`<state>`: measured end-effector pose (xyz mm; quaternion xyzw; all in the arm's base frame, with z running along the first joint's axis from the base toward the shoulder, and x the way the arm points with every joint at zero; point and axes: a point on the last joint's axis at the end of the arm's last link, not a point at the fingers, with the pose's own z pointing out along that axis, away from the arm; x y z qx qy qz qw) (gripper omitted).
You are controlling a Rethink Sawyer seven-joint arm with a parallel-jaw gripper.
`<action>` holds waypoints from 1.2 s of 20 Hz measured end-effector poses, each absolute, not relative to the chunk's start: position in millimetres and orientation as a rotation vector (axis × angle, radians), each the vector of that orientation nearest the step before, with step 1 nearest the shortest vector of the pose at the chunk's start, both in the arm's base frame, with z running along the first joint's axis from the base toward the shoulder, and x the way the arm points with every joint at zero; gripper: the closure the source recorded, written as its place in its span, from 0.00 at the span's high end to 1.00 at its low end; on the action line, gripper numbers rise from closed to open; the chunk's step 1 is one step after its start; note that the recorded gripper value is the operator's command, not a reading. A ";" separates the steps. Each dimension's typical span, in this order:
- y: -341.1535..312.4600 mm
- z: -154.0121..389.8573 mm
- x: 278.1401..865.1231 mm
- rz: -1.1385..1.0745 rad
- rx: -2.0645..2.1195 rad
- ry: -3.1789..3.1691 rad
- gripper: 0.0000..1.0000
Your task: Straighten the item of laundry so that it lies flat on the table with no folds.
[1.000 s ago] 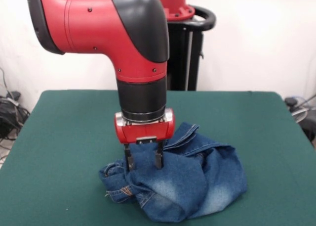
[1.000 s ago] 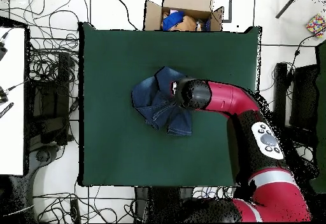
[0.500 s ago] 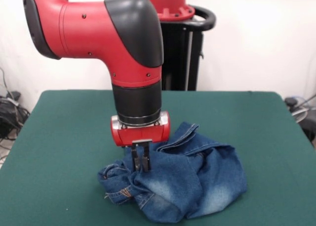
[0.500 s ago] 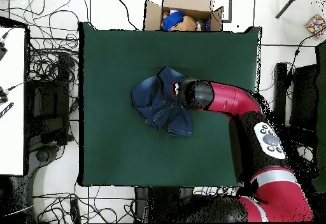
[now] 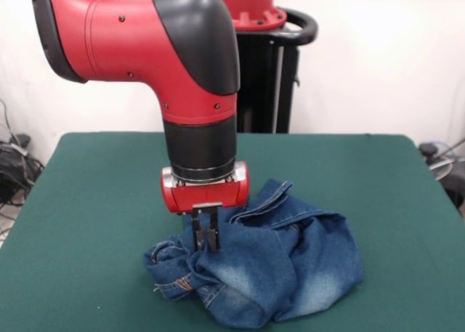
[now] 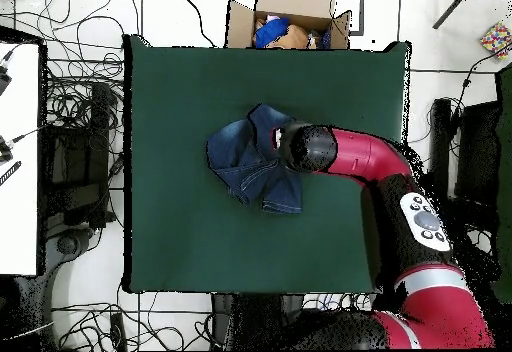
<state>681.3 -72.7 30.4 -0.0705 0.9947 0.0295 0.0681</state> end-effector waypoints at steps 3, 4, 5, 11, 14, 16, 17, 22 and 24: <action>-75.2 43.4 683.3 0.078 -0.216 3.001 0.00; -76.3 51.7 684.0 0.074 -0.216 3.007 0.00; -77.3 60.1 684.6 0.073 -0.214 3.015 0.00; -81.6 136.0 689.9 0.095 -0.174 3.100 0.00; -80.2 173.9 692.5 0.113 -0.166 3.151 0.00; -78.5 206.1 695.7 0.129 -0.161 3.190 0.00; -77.2 228.6 698.2 0.140 -0.158 3.213 0.00; -76.5 309.7 711.4 0.129 -0.152 3.228 0.00; -79.2 338.1 716.4 0.108 -0.146 3.213 0.00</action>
